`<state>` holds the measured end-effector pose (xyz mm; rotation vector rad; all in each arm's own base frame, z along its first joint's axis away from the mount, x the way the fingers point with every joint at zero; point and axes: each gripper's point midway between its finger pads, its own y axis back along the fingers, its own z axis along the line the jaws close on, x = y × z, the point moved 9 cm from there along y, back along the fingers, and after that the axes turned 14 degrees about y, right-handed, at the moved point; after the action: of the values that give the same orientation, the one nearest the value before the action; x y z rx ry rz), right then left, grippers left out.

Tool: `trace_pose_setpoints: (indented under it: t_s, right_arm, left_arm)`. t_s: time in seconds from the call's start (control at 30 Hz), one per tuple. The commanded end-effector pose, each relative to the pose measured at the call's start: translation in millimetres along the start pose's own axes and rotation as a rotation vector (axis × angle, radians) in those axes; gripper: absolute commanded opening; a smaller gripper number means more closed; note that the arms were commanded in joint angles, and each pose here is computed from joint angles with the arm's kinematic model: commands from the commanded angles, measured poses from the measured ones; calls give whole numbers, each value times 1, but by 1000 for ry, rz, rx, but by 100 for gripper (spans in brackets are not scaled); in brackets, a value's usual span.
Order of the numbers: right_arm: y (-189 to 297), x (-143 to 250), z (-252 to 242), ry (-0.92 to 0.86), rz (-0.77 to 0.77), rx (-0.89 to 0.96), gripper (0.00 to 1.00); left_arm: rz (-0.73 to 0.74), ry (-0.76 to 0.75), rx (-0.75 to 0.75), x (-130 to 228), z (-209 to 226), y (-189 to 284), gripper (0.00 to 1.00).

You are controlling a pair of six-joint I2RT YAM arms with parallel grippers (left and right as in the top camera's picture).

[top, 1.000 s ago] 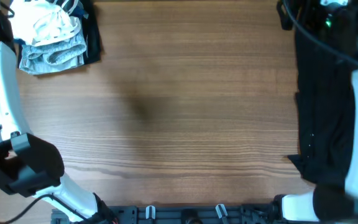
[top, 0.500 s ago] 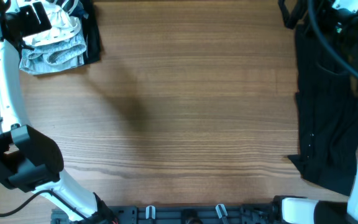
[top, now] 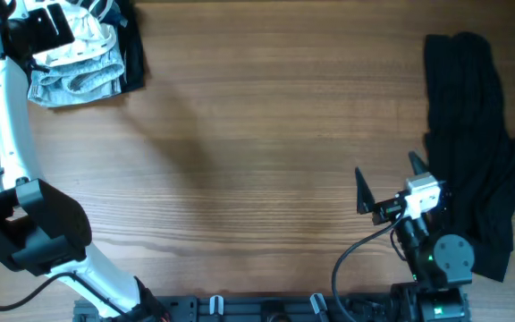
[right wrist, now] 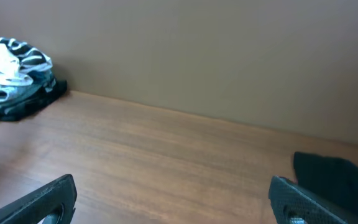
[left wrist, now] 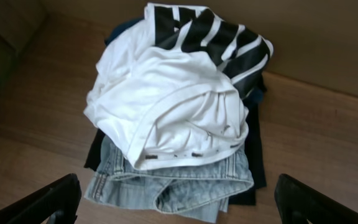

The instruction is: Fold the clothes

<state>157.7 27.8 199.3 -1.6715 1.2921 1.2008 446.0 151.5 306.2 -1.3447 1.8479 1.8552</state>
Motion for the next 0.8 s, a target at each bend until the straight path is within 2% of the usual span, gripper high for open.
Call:
trace_pose_setpoints:
  t_s: [0.0, 0.77]
  right_arm:
    - [4, 10, 3, 20, -38, 26, 100]
    - [4, 21, 8, 17, -26, 10, 100]
  left_arm:
    - [-3, 9, -4, 0, 2, 0, 100]
    - [-4, 10, -6, -1, 3, 0, 100]
